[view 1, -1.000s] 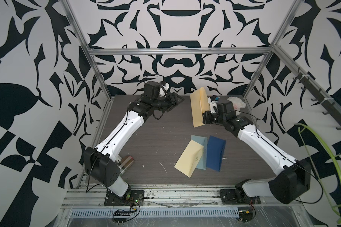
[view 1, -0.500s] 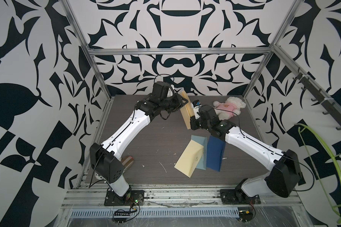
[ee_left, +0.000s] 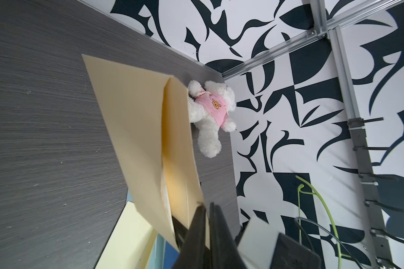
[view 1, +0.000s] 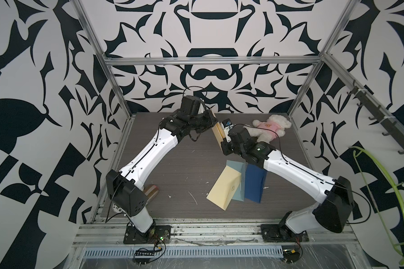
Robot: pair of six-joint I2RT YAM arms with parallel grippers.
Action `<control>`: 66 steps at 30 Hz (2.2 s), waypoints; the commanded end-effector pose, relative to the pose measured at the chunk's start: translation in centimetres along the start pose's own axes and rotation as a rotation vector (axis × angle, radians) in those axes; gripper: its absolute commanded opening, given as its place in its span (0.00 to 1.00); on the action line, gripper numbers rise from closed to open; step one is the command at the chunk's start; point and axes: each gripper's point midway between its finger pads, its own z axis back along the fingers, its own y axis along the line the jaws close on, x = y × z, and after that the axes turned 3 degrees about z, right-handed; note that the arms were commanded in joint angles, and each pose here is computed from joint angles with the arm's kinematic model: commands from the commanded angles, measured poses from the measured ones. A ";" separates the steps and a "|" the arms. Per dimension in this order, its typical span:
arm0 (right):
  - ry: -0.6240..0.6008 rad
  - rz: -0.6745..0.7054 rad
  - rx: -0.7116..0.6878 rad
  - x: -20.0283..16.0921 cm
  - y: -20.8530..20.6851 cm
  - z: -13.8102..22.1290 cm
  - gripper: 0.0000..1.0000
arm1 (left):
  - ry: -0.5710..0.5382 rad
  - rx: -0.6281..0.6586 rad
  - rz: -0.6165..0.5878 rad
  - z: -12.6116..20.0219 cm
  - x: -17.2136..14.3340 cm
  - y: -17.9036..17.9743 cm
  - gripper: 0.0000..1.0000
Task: Take the letter paper out of the envelope
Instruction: Take out the letter paper from the envelope.
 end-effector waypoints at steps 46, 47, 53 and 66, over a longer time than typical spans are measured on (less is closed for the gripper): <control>-0.090 0.072 0.000 3.3 3.9 4.4 0.00 | -0.035 0.186 -0.050 0.8 0.6 3.2 0.01; -0.091 0.074 0.000 3.3 4.0 4.4 0.00 | -0.037 0.200 -0.060 0.8 0.7 3.5 0.01; -0.084 0.090 -0.018 3.0 4.6 4.7 0.00 | -0.076 0.250 -0.106 1.5 1.6 4.1 0.02; -0.057 0.099 -0.022 2.1 5.6 4.4 0.00 | -0.133 0.365 -0.194 3.2 2.9 5.3 0.05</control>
